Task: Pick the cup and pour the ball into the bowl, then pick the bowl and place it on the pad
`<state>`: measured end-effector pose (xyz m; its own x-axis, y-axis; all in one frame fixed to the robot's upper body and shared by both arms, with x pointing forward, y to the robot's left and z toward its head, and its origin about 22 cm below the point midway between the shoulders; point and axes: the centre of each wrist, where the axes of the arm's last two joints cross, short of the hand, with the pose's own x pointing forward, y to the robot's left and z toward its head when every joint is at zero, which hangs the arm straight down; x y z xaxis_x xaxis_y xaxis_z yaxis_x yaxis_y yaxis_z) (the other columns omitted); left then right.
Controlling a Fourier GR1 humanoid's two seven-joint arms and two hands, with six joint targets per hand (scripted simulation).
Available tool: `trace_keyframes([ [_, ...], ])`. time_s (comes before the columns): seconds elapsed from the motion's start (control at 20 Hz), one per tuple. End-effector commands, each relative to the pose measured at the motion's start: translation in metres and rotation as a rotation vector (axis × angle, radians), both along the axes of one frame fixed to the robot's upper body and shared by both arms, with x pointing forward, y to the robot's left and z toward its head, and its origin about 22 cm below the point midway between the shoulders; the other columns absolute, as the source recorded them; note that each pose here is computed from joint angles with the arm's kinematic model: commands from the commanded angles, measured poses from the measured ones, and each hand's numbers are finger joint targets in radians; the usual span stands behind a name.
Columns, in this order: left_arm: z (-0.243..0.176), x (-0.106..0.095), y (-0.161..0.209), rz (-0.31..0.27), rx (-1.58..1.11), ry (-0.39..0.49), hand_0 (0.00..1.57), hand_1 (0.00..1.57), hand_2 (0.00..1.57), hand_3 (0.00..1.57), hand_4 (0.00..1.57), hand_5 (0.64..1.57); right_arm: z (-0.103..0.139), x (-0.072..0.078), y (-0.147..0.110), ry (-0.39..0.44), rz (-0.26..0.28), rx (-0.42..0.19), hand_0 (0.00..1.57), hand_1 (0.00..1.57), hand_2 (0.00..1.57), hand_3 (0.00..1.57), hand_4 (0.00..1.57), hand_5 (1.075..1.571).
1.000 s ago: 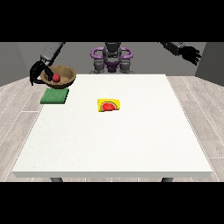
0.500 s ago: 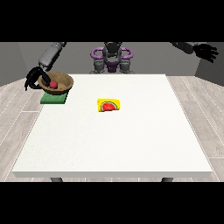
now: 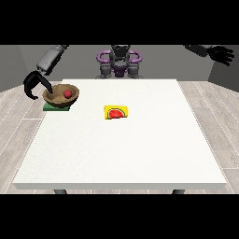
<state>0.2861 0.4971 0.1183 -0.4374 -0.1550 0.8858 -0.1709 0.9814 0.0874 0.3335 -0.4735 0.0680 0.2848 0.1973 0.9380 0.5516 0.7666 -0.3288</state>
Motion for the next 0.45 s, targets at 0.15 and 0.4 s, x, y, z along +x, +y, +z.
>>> trace_keyframes([
  [0.15,-0.028,0.031,-0.097,-0.133,-0.024,0.112,0.00,0.00,0.00,0.00,0.90,1.559,-0.012,0.005,0.008,0.133,0.012,0.006,0.00,0.00,0.00,0.00,0.00,1.359],
  [0.4,-0.066,0.020,-0.085,-0.064,-0.043,0.333,0.00,0.00,0.00,0.00,0.90,1.559,0.019,0.041,0.053,0.077,0.232,0.057,0.00,0.00,0.00,0.00,0.48,1.434],
])
